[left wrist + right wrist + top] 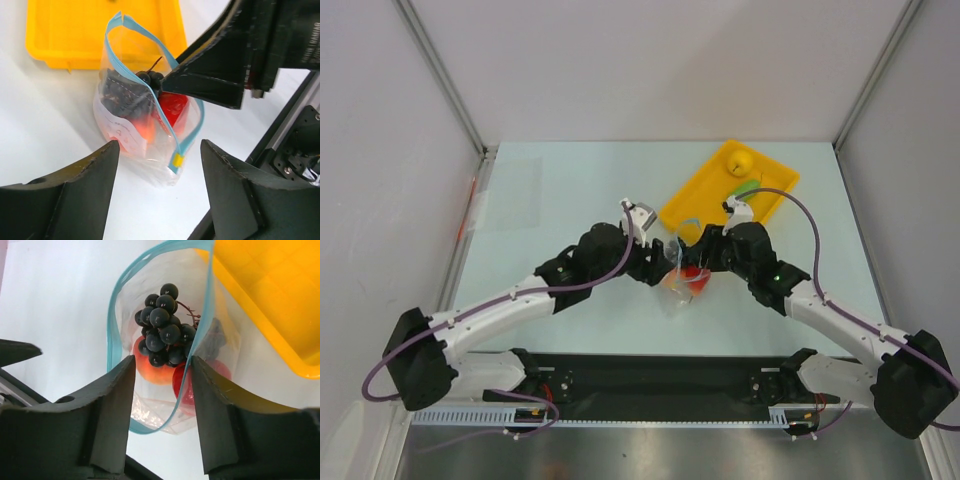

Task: Place the food in the zip-top bag and seal the zipper
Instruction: Adjust the zipper food storage bag at the center of the board.

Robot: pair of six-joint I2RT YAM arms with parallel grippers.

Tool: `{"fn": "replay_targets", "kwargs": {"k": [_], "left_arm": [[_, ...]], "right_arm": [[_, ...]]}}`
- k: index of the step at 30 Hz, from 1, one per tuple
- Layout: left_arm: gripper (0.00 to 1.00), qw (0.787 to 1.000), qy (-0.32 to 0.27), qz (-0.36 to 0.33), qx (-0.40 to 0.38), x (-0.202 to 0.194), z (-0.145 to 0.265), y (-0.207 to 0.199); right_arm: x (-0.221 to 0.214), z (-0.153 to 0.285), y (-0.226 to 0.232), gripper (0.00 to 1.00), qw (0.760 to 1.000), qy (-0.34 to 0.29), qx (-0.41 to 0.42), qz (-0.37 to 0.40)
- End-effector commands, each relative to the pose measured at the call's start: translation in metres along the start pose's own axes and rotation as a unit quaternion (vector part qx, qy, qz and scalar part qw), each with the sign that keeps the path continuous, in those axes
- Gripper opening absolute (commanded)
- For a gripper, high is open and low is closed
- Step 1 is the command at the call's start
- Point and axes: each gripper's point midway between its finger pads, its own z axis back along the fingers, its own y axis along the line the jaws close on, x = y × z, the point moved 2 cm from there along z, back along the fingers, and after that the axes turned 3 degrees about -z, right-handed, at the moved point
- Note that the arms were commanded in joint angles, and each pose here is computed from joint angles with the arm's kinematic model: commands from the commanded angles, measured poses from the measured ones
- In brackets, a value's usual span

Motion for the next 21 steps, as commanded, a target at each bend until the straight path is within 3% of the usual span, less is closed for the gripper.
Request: {"fn": "replay_targets", "kwargs": {"k": [1,6,10,14,18,21], "left_arm": [[0.72,0.999,-0.034,-0.02,-0.005,0.009,0.014,-0.004],[0.76,0.999,-0.033,-0.006,0.002,0.001,0.022,-0.001],[0.83,0.999,-0.043,-0.013,0.018,-0.005,0.034,0.006],[0.84,0.998,-0.061,-0.019,0.027,-0.007,0.038,0.01],[0.84,0.996,-0.08,-0.016,0.033,-0.006,0.039,0.013],[0.84,0.995,-0.094,-0.014,0.033,-0.006,0.039,0.014]], "right_arm": [[0.016,0.006,0.013,0.54,0.999,-0.016,0.027,0.04],[0.022,0.019,0.012,0.64,0.997,-0.017,0.02,0.067],[0.04,0.032,0.005,0.65,0.996,-0.036,-0.024,0.081],[0.041,0.043,0.016,0.64,0.993,-0.029,0.011,0.115],[0.027,0.048,0.026,0.64,0.992,0.03,0.038,0.12],[0.015,0.044,0.019,0.64,0.992,0.067,0.009,0.107]]}}
